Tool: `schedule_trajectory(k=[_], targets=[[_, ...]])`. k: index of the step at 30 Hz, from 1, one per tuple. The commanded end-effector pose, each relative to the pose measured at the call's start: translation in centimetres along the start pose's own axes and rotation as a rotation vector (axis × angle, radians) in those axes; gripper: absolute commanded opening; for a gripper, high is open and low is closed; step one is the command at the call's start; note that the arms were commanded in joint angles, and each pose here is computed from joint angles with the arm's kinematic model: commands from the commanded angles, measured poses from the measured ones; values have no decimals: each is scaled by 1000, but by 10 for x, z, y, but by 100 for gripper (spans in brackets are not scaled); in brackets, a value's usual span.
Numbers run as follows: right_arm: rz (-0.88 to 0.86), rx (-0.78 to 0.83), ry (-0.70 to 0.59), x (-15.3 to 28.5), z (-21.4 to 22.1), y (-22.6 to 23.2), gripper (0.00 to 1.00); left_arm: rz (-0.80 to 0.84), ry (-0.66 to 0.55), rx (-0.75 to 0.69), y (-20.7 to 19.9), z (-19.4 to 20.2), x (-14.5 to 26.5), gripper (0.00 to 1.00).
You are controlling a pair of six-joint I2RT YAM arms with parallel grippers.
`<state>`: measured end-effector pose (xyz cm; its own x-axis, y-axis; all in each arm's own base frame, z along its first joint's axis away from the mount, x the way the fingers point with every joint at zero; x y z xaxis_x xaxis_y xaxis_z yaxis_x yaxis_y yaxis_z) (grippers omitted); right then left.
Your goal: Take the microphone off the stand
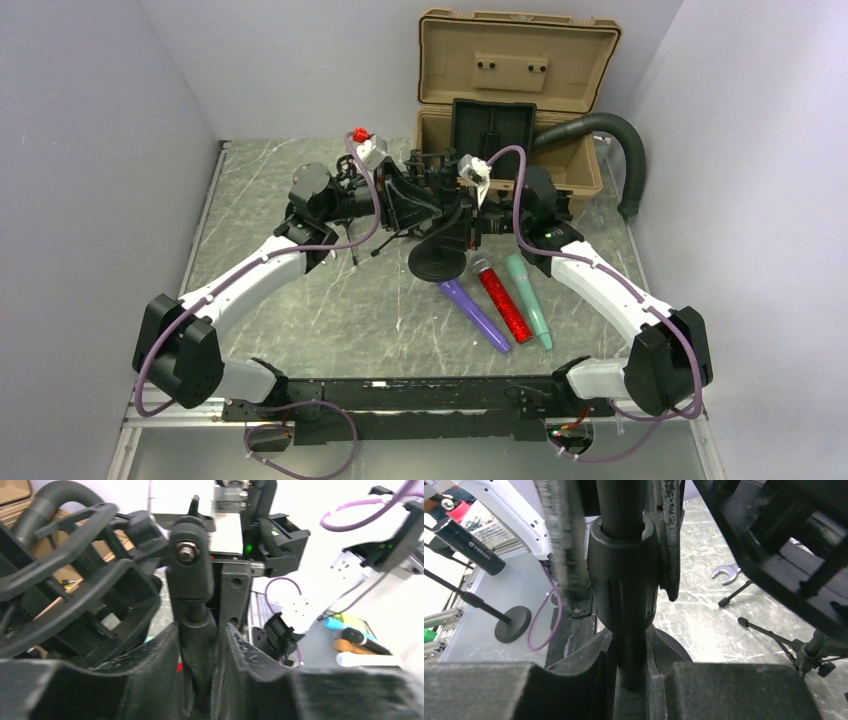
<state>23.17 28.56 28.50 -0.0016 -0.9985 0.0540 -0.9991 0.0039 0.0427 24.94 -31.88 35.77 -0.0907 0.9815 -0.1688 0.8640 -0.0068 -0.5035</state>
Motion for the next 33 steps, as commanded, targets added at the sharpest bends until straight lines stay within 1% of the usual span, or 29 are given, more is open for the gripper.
schedule_trajectory(k=[1, 4, 9, 11, 13, 15, 16, 20, 25, 27, 29, 33], targets=[[46, 119, -32, 2, -20, -5, 0, -40, -42, 26, 1, -13, -12, 35], [74, 132, -23, 4, -19, -8, 0, -79, -46, 37, 8, -11, -12, 24], [132, 153, -11, 7, -18, -15, 0, -134, -48, 33, 13, -10, -9, 8], [158, 154, -3, 7, -17, -19, 0, -166, -54, 38, 19, -10, -7, 5], [179, 156, 2, 8, -17, -23, 0, -195, -58, 42, 23, -9, -6, 6], [192, 155, 6, 8, -16, -25, 0, -216, -59, 48, 27, -8, -5, 11], [194, 154, 7, 8, -16, -25, 0, -219, -57, 49, 28, -8, -6, 15], [195, 154, 5, 8, -17, -25, 0, -217, -44, 51, 29, -5, -9, 40], [188, 158, 0, 9, -18, -23, 0, -227, -33, 52, 32, 3, -9, 61], [185, 157, -1, 9, -18, -22, 0, -230, -31, 53, 34, 5, -9, 66], [181, 157, -3, 9, -18, -21, 0, -231, -29, 56, 34, 6, -10, 66], [168, 156, -9, 8, -19, -19, 0, -228, -23, 60, 36, 6, -12, 61]])
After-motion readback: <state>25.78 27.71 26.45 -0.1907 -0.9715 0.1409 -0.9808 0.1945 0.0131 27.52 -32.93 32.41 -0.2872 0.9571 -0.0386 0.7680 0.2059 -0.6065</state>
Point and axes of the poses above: each gripper's point midway between its finger pads, its own x axis back along the fingers, its own y axis along the line the jaws close on, z = x × y, the point moved 1 cm from there along x, back along the fingers, and after that the axes turned 15 degrees about x, right-handed, at the moved point
